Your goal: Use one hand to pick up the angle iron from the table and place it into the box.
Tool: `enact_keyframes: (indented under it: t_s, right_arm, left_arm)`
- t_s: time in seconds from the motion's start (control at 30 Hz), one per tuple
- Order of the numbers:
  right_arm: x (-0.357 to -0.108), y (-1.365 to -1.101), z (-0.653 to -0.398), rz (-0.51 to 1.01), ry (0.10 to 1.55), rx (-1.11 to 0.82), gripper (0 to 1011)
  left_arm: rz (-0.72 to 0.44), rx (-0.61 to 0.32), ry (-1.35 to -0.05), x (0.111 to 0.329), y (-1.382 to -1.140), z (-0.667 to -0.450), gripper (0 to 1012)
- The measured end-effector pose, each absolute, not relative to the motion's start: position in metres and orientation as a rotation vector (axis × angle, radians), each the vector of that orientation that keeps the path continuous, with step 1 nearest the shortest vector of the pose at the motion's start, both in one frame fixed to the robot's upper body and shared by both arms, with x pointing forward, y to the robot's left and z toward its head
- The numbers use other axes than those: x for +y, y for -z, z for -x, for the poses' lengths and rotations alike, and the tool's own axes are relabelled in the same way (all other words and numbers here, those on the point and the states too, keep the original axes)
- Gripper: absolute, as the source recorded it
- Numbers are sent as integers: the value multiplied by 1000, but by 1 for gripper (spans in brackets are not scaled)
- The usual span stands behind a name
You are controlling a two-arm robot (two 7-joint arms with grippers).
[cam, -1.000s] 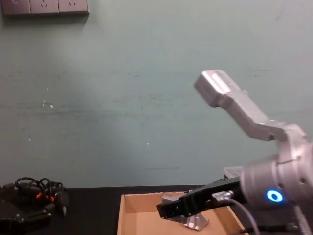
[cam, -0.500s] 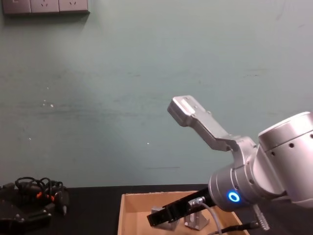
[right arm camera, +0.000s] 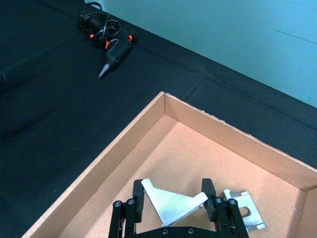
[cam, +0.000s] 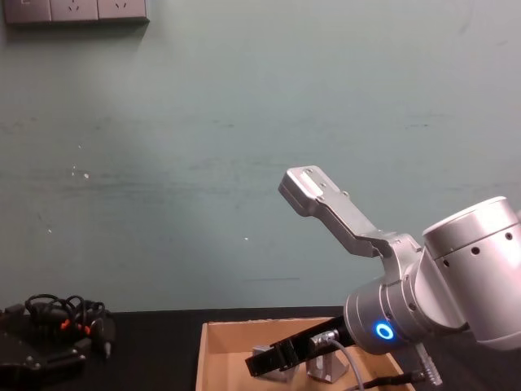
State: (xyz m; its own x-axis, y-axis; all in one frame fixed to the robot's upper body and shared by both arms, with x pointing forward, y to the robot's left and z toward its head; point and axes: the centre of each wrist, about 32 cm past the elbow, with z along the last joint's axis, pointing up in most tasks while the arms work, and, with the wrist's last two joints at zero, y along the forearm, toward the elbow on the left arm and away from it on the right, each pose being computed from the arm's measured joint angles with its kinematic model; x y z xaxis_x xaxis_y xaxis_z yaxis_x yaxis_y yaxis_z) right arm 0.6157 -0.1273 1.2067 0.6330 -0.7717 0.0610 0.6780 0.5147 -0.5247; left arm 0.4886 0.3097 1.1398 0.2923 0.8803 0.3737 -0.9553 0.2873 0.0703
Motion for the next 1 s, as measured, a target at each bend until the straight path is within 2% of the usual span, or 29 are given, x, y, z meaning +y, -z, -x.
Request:
enact_keyframes:
  t_s: [0.1,0.13,0.2,0.23,0.4,1.0]
  right_arm:
    - [-127,-1207,-616,544,877,189,750]
    - [-127,-1207,-615,545,877,189,802]
    - [-127,-1207,-615,546,877,190,829]
    - [-127,-1207,-615,546,877,190,890]
    - [-127,-1208,-615,547,877,190,996]
    - [-128,-1211,-610,536,879,168,1004]
  left_arm:
    - [-304,-285,-1248,310,-1140,-489,1011]
    - [-304,-285,-1248,310,-1140,-489,1011]
    - [-304,-285,-1248,310,-1140,-489,1011]
    - [-305,-285,-1248,310,-1140,-489,1012]
    - [-305,-285,-1248,310,-1140,-489,1012]
    - [-304,-285,-1248,310,-1140,-489,1011]
